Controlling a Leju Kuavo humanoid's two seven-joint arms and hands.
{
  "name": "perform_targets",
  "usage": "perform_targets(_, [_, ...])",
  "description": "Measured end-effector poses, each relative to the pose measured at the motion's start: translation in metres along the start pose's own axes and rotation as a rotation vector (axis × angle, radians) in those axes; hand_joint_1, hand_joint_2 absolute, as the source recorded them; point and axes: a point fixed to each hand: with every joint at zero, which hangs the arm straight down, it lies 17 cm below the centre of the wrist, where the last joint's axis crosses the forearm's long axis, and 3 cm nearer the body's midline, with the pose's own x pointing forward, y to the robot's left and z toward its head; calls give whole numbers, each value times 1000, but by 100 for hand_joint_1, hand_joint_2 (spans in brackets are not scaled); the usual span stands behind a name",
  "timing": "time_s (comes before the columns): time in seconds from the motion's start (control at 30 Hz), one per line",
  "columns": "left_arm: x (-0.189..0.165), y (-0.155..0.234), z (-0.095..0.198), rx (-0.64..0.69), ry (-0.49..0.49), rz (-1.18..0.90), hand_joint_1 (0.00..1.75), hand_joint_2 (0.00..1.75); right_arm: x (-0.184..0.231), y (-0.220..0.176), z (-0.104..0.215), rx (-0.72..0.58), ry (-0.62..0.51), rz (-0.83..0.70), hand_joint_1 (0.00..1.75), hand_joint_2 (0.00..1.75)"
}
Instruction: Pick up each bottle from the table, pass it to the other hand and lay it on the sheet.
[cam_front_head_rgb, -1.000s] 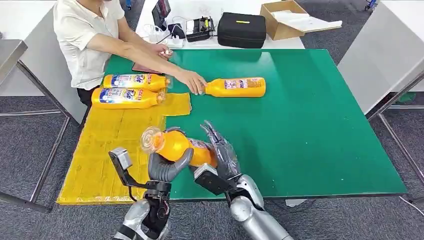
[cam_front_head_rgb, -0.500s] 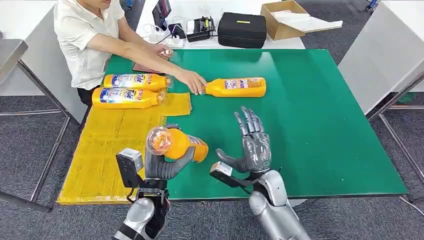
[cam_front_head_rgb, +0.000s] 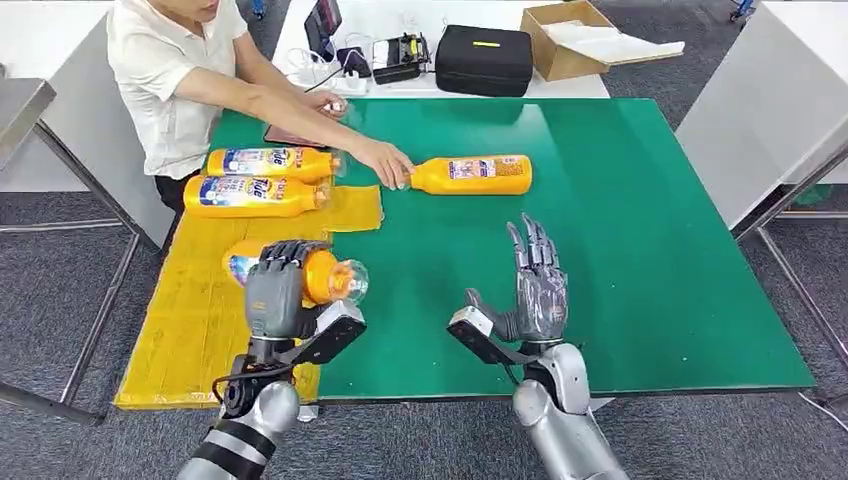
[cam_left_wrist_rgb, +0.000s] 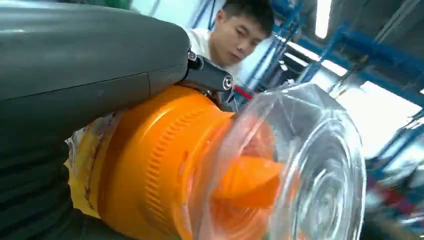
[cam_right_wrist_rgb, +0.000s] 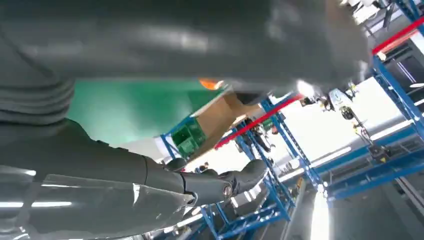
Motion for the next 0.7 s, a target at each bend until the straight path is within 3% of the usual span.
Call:
perform_targets(0.37, [-92,-66,11,-426,183,-251,175,175,-5,5,7,24,17,-13,0,0])
perform_targets(0.57, [-119,-77,16,-536,229,-338,175,175,-5,6,9,29,19,-16,0,0])
perform_targets(0.6, [-123,-79,18,-555,235,-356,168,175,-5,6,9,31,19,-17,0,0])
perform_targets(0.63, [-127,-80,19,-574,242,-374,120,175,-5,6,9,31,20,-18,0,0])
perform_targets(0.67, [-130,-82,19,-590,248,-387,19,175,-5,6,9,31,20,-19,0,0])
perform_targets(0.7, [-133,-83,20,-610,258,-403,0,175,-5,7,9,32,20,-20,0,0])
